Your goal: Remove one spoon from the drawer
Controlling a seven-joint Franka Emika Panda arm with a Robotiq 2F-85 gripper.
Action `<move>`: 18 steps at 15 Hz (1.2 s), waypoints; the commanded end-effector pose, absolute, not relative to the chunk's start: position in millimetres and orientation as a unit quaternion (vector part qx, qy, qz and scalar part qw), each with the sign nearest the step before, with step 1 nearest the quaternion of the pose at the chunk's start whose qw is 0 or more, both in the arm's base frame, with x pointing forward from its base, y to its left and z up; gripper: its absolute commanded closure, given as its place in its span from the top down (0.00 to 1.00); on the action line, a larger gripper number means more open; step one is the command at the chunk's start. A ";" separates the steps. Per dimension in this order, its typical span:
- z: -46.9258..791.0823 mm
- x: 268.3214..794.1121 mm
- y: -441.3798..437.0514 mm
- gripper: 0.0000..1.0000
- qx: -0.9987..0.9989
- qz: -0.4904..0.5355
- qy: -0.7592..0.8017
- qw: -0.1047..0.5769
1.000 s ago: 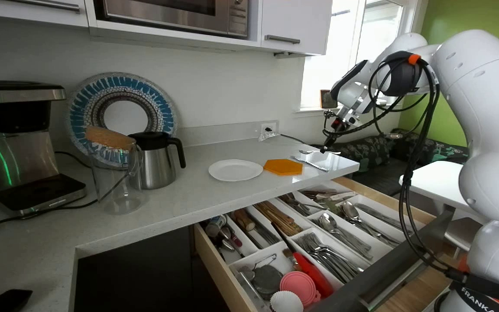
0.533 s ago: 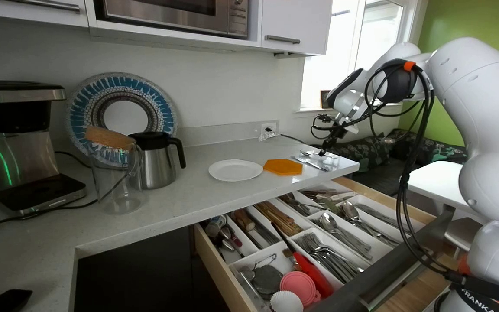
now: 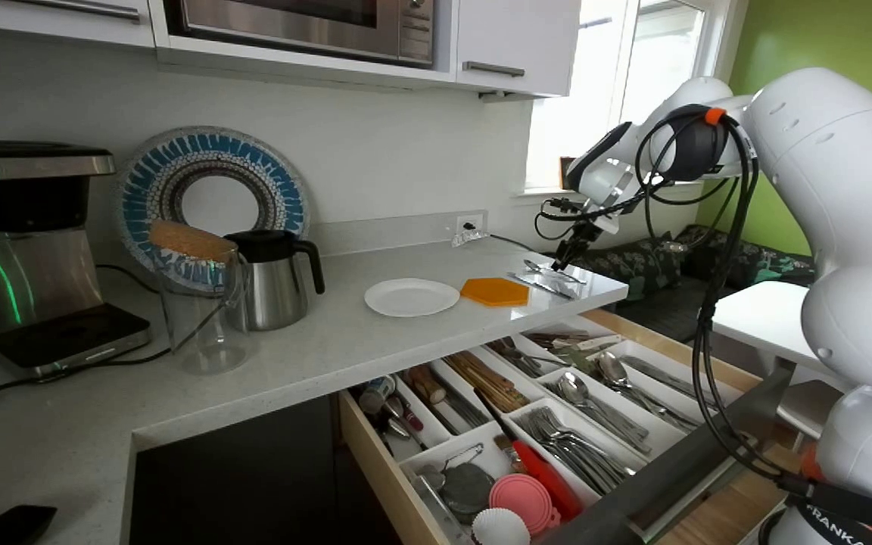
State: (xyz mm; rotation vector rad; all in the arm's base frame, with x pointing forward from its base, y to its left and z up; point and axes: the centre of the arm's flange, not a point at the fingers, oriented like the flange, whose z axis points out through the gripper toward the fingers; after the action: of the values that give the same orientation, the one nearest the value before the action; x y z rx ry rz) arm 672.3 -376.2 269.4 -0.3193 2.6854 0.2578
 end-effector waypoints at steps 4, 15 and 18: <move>292.7 656.6 -373.3 0.96 -0.170 0.076 0.955 0.232; 373.6 535.3 -351.0 1.00 -0.477 0.015 0.858 0.189; 383.0 499.8 -340.5 1.00 -0.550 0.027 0.818 0.165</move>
State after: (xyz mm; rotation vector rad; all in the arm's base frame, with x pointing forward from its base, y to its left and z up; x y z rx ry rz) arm 560.0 -368.2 373.4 -1.3771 2.4032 0.0457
